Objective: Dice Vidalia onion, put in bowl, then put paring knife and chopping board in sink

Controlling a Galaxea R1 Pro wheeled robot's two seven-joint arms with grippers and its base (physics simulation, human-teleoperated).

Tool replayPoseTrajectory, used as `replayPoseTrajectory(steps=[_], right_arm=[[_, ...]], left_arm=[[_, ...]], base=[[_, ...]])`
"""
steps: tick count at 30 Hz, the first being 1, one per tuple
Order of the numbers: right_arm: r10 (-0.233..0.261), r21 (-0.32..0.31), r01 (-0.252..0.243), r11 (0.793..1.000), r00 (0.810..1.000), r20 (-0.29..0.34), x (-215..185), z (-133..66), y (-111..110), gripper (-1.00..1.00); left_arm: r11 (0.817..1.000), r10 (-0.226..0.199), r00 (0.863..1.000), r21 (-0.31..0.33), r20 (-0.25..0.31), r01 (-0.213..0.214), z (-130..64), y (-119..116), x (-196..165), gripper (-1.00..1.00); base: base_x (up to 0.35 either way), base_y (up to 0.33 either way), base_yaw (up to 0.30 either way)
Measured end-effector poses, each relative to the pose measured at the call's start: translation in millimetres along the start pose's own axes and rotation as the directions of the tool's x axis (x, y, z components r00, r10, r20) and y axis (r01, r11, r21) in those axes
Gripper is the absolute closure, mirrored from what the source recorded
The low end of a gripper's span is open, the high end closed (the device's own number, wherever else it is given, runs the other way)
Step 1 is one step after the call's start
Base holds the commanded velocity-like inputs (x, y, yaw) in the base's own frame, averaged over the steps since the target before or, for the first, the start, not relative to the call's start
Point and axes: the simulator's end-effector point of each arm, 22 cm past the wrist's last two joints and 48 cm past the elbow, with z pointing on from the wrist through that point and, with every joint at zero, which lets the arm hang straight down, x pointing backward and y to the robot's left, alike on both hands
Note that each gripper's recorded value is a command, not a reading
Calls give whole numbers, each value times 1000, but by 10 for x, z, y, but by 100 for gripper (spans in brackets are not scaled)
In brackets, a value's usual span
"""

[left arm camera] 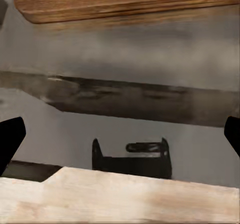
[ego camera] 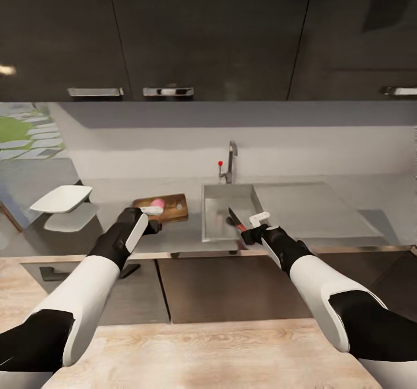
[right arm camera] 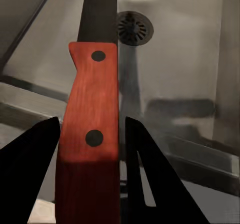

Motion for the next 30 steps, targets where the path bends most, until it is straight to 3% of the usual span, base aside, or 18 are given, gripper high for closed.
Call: replayPoseTrajectory(steps=[17,21,25,30], right_arm=[[-1,0,1,1000,1000,1,-1,-1,-2,100],[-2,1,2,1000,1000,6,-21,-7,-3,100],[-5,5,5,1000,1000,13,-50,-15,-25,100],[-6,6,6,1000,1000,15,-58,-18,-30,100]], left_arm=[[1000,3,1000,-3,-21,-3,47,-5,89,-100],[1000,5,996,-18,-92,-6,243,29,449,-100],[997,-48,997,-65,-63,44,575,168,831,-100],[991,-72,994,-116,-78,63,797,303,1405,-100]], base=[[-328,0,0],[-85,0,0],[-10,0,0],[-1,0,0]])
